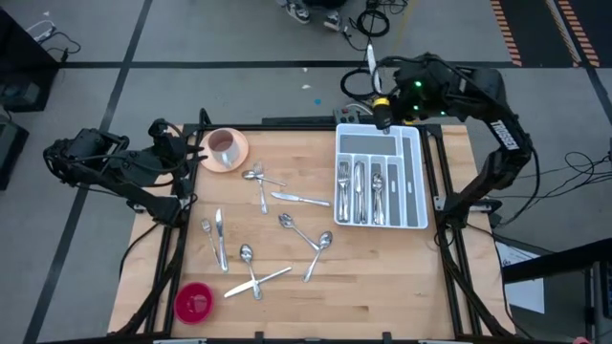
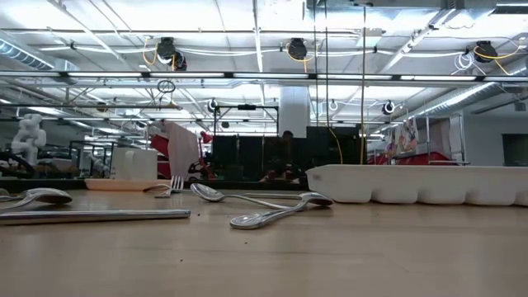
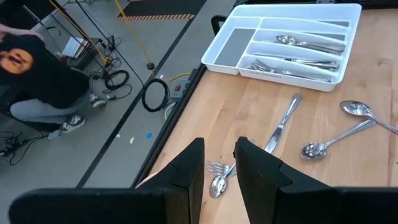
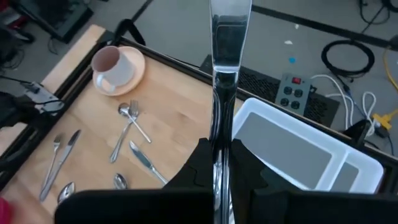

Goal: Sort silverware
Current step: Put the silver knife into the white silverware tray

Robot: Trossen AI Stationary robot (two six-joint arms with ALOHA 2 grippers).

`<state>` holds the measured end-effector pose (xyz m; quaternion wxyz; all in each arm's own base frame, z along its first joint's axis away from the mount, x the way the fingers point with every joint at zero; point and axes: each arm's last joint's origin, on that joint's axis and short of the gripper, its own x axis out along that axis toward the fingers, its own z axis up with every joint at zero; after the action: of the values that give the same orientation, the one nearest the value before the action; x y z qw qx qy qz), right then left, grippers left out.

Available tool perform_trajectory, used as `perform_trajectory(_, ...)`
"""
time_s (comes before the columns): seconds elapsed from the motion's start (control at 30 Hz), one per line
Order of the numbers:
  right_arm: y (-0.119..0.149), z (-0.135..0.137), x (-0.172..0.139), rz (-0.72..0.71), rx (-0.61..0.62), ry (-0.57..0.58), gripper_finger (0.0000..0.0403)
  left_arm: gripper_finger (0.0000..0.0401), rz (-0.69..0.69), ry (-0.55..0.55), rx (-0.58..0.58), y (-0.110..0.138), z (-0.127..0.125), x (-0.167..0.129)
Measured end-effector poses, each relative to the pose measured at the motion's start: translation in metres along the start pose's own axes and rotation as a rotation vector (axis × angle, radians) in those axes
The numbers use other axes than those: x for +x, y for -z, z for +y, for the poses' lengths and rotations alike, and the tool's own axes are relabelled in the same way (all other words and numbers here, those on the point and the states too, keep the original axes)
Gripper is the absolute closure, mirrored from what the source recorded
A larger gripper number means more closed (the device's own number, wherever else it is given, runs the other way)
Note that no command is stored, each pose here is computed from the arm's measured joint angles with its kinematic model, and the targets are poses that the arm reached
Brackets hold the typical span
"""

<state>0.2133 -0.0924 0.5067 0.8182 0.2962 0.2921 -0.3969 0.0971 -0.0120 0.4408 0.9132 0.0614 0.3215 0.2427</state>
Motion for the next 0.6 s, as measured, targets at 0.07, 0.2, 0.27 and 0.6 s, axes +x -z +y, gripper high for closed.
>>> perform_trajectory(0.07, 0.001, -0.002, -0.005, -0.01, -0.008, -0.007, 0.0403, 0.0305, 0.0, 0.0, -0.001, 0.0, 0.0, 0.0)
perform_trajectory(0.2, 0.01, -0.01, -0.005, 0.031, -0.024, 0.0, 0.0403, 0.0305, 0.0, 0.0, -0.001, 0.0, 0.0, 0.0)
perform_trajectory(0.27, 0.018, -0.017, -0.001, 0.064, -0.027, 0.027, 0.0403, 0.0305, 0.0, 0.0, -0.002, 0.0, 0.0, 0.0)
perform_trajectory(0.6, 0.077, -0.038, 0.057, 0.126, 0.056, -0.069, 0.0403, 0.0305, -0.001, 0.0, -0.009, 0.0, 0.0, 0.0)
